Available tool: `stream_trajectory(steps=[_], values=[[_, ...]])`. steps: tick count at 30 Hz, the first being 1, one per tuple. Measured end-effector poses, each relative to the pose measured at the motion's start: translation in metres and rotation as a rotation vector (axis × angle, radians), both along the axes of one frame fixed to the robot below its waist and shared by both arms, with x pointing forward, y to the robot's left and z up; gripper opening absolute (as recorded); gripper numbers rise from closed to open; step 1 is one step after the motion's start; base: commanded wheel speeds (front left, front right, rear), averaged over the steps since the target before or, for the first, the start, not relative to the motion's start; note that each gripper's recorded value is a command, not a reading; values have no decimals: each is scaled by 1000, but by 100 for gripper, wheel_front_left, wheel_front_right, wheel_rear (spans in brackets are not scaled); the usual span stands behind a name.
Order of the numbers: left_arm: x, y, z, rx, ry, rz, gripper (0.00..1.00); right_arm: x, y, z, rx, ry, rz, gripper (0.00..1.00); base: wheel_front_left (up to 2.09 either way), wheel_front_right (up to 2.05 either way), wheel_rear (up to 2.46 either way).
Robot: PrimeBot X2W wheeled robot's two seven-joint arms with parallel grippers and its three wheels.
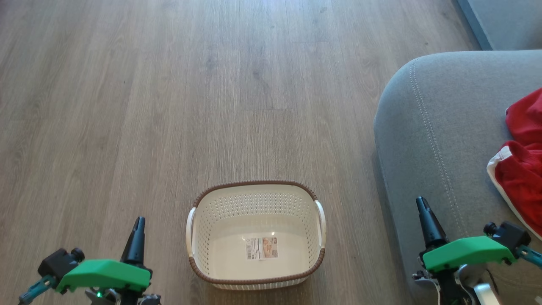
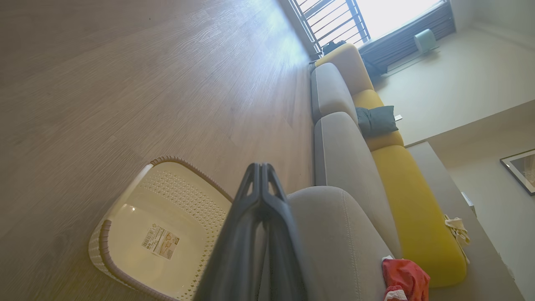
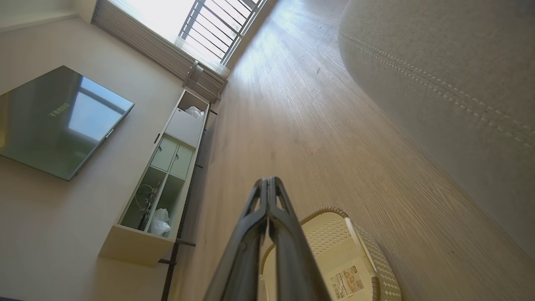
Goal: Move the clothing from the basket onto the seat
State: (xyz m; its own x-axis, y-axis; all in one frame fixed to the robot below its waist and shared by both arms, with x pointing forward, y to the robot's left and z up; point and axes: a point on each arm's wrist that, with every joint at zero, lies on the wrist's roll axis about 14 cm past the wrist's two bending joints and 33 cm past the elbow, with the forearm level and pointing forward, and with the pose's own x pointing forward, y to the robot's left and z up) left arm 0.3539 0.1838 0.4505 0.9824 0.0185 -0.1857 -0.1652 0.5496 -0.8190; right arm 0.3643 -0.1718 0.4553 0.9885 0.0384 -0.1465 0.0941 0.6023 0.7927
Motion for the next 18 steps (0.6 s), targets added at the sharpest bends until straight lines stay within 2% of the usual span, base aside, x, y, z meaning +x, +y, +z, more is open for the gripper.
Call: stream_trajectory(steps=[18], values=[[5, 3, 4, -189, -8, 25, 0, 1, -12, 3, 208, 6, -61, 0, 0, 0, 0]])
